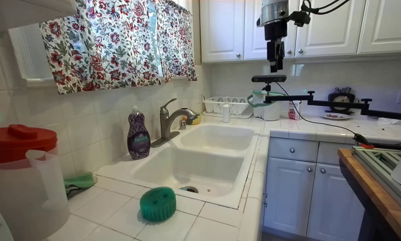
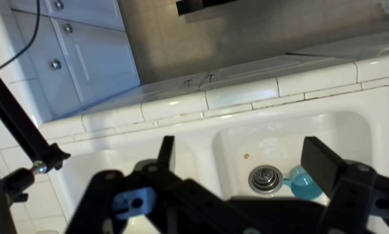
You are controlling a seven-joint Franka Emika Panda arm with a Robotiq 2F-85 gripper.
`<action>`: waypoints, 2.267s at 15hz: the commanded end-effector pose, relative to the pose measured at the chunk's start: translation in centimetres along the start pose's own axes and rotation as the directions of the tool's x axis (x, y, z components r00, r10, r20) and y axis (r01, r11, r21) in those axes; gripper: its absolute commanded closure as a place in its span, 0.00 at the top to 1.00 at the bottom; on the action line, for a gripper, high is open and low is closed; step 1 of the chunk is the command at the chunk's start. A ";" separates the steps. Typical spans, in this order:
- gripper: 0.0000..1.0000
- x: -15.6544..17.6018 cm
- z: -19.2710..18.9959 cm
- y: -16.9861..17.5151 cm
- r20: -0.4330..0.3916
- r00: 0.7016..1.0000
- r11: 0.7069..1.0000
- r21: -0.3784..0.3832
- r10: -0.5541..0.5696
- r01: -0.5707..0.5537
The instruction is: Remove the red lid from the clear jug.
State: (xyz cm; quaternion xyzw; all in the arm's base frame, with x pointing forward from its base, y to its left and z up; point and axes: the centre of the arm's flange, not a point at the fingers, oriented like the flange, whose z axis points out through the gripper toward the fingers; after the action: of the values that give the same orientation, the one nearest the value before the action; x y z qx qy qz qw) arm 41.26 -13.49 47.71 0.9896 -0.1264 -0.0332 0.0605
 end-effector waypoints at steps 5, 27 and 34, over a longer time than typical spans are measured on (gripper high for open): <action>1.00 5.1 -3.1 -2.8 -0.346 0.920 0.982 -0.021 -0.184 0.188; 1.00 18.4 -10.0 -17.3 -0.681 0.526 0.700 0.028 -0.509 0.714; 1.00 21.7 -7.6 -15.2 -0.638 0.541 0.619 0.126 -0.548 0.775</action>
State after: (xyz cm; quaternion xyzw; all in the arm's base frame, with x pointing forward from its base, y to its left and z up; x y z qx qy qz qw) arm 64.44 -1.67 52.83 0.9217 0.2624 0.2680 -0.0986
